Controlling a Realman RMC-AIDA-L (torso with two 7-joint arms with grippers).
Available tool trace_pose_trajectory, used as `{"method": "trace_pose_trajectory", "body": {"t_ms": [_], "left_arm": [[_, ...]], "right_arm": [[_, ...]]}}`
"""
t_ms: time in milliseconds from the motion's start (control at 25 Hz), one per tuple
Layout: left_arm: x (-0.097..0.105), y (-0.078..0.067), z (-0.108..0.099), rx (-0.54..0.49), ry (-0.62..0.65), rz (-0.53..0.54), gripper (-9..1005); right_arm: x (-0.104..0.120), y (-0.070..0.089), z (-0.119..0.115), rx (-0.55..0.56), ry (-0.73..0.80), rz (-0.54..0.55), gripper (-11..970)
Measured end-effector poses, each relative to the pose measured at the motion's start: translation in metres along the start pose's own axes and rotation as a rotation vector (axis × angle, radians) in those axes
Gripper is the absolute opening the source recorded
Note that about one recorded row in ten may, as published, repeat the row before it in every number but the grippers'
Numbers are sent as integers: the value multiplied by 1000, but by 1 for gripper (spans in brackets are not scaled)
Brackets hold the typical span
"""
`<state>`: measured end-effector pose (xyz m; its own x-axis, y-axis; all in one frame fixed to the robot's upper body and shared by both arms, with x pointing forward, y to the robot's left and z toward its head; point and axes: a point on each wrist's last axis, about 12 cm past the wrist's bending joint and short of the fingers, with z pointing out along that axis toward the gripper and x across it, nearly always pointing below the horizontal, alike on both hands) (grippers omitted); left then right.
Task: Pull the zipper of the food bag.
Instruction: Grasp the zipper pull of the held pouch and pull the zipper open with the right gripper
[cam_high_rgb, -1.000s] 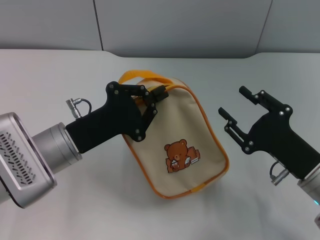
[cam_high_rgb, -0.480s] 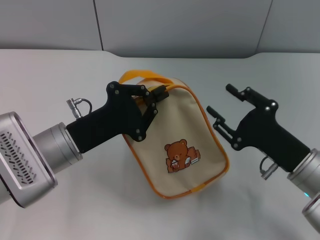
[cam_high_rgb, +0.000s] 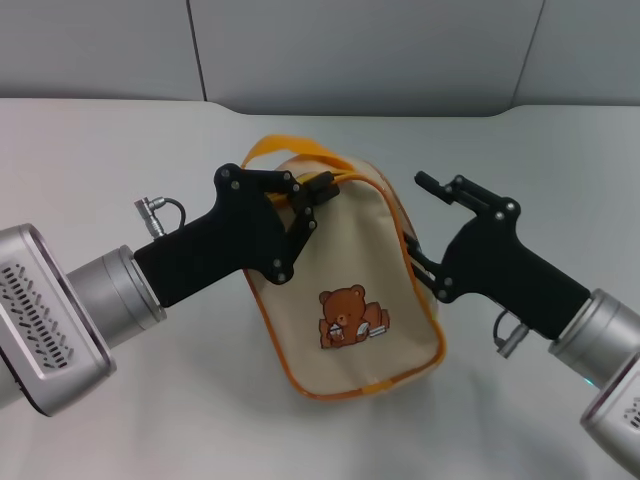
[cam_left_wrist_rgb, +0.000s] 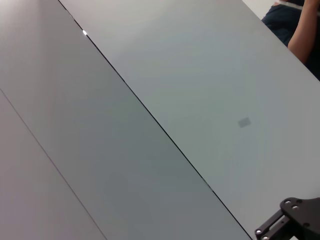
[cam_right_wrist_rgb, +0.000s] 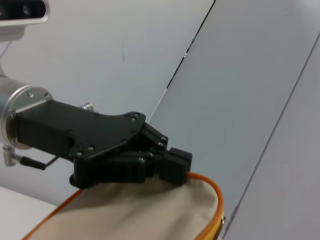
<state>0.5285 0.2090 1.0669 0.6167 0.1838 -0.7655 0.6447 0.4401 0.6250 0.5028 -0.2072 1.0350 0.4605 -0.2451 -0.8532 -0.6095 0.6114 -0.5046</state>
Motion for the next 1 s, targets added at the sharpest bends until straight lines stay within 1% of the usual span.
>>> {"method": "trace_pose_trajectory", "body": {"t_ms": [280, 640, 1000], "left_arm": [[0, -1, 1, 6, -1, -1, 112], [-1, -2, 2, 13, -6, -3, 118], [-1, -3, 2, 13, -8, -5, 124]], "right_arm": [[-3, 0, 7, 1, -16, 4, 528], [-4, 1, 10, 9, -24, 16, 530], [-6, 6, 13, -11, -34, 25, 437]]}}
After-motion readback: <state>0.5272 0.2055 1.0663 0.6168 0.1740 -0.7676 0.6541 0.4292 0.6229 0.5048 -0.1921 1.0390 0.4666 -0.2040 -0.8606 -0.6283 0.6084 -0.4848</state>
